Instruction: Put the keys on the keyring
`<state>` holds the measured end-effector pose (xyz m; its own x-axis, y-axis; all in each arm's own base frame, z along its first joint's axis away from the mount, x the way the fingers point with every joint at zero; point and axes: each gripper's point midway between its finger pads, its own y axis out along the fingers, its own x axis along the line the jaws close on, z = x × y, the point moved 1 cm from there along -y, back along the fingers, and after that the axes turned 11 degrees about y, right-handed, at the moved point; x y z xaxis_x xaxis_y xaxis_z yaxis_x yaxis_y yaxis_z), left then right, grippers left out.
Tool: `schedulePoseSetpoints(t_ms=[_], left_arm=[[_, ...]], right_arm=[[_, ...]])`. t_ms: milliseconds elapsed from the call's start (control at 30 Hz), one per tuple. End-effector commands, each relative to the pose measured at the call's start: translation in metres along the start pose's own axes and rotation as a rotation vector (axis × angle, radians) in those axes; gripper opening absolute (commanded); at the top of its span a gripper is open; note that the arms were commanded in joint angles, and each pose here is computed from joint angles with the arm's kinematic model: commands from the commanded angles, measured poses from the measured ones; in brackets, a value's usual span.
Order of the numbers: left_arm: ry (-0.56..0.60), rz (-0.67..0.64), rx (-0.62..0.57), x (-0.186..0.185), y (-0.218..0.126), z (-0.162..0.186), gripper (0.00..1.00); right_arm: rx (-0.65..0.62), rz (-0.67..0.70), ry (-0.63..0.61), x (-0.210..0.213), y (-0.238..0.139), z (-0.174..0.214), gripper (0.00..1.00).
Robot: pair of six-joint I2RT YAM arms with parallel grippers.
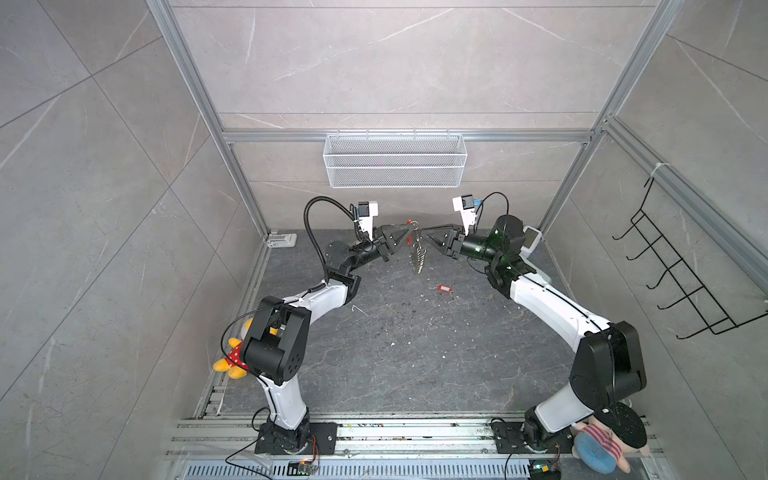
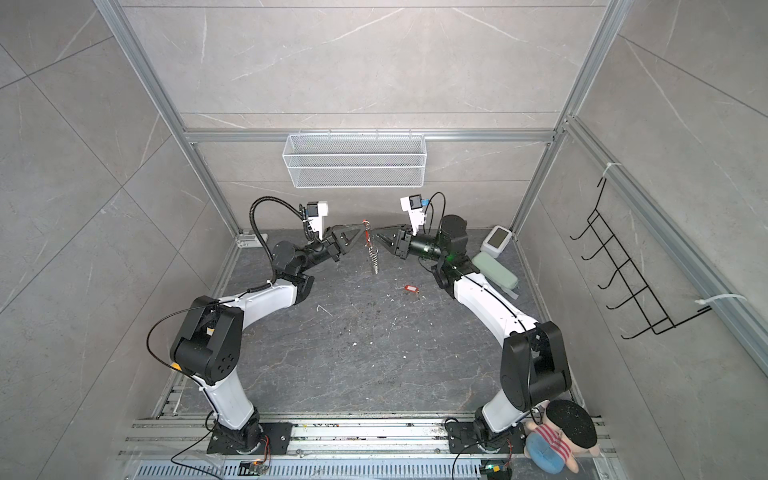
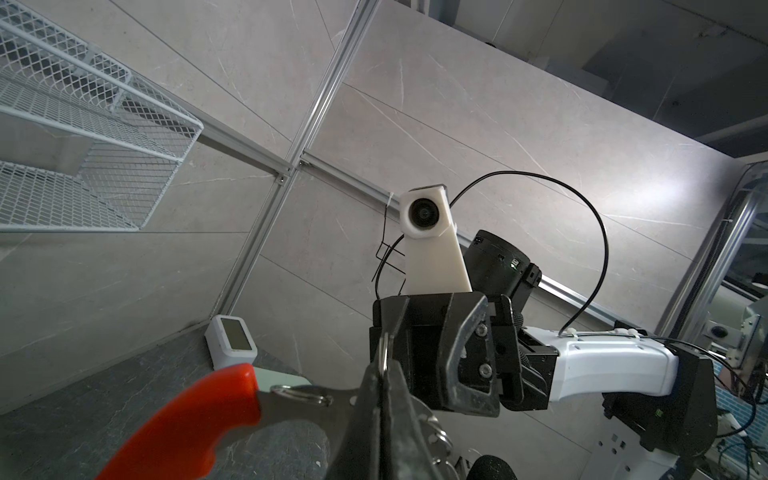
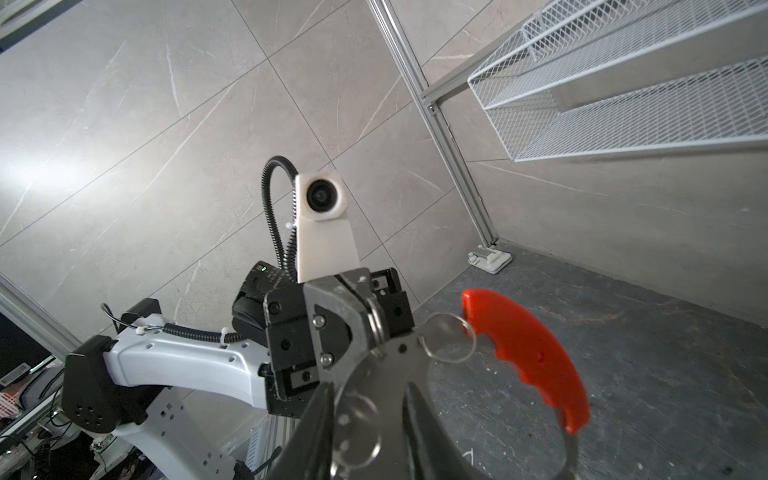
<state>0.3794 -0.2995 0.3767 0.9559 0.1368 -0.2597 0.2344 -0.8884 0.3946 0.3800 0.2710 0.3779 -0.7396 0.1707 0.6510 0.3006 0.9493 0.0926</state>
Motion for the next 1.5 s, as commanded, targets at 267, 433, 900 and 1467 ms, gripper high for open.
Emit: schedulePoseSetpoints(t_ms=[267, 433, 900, 1467], left_arm=[[0.044, 0.047, -0.071, -0.016, 0.006, -0.023, 0.0], [0.051, 0.049, -0.071, -0.018, 0.005, -0.024, 0.0], [0.051, 0.062, -0.068, -0.02, 0.007, -0.026, 0.0], [0.048, 0.074, -0.069, -0.023, 0.01, -0.028, 0.0]], right_arm=[[-0.007, -0.067, -0.02, 0.012, 0.016, -0.013, 0.3], [-0.05, 0.002, -0.018, -0.001, 0.007, -0.015, 0.31], [-0.029, -0.046, 0.017, -0.002, 0.011, -0.013, 0.3], [-0.001, -0.099, 0.033, 0.004, 0.026, -0.013, 0.0]])
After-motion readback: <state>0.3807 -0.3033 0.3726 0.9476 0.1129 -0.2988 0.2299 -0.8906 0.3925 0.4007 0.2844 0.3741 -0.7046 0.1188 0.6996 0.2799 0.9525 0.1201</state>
